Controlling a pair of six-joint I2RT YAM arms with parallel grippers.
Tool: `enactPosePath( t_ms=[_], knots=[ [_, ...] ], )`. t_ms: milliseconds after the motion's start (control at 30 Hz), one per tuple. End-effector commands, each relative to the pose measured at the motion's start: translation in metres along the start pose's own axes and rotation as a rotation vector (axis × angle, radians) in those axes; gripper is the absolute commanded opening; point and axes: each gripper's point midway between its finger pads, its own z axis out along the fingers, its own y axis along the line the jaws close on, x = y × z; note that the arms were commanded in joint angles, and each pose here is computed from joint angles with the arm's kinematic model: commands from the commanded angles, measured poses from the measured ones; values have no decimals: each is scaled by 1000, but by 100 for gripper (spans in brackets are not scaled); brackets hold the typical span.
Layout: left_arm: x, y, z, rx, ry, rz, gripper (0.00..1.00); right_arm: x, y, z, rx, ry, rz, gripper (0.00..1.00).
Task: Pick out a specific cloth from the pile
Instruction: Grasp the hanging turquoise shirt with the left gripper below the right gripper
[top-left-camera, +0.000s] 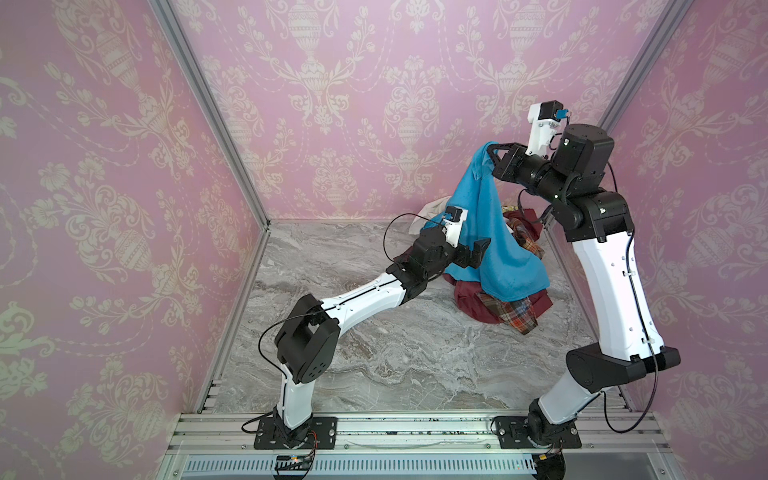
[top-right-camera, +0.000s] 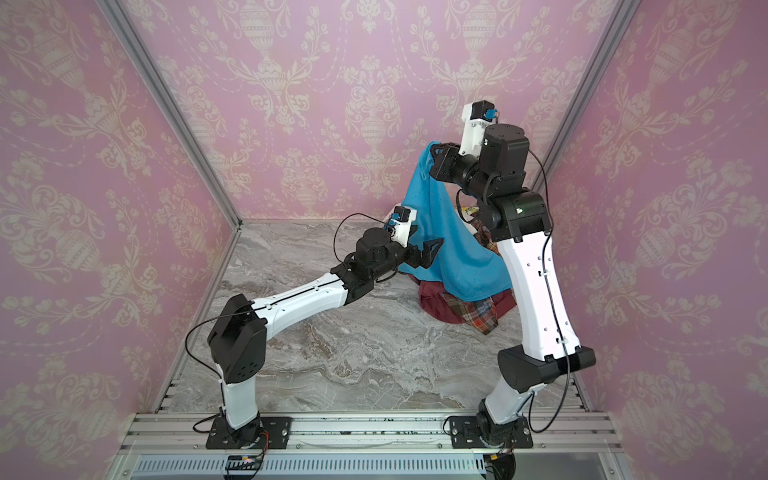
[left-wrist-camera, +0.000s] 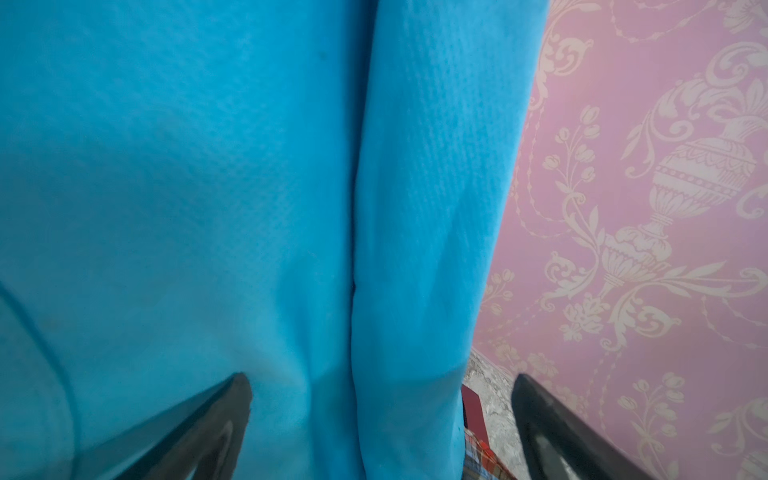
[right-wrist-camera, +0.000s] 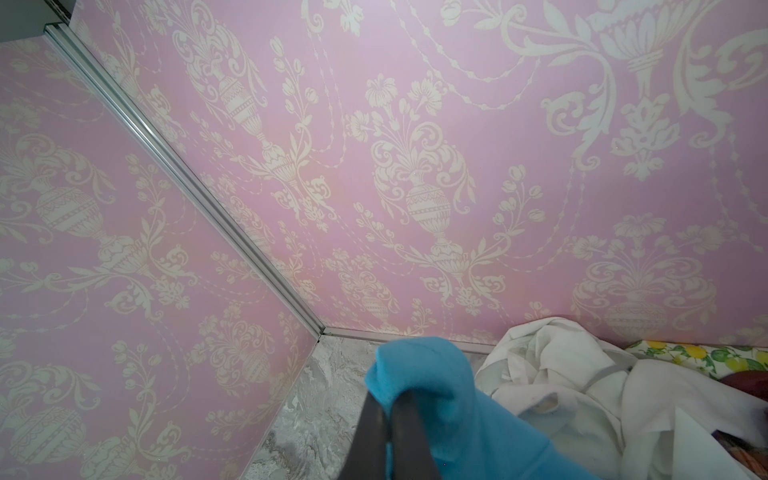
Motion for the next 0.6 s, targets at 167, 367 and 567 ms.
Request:
enactPosePath(
  t_ms=[167, 367, 567],
  knots=[
    [-37, 3, 41, -92, -235, 183, 99, -20, 17, -32, -32, -69, -24, 0],
    [-53, 4, 52, -97, -302, 251, 14, -4, 4, -30, 16, -35, -24, 0],
    [-61, 3, 40, -69, -264, 198, 0, 21, -29, -13, 96, 29, -5, 0]
  ],
)
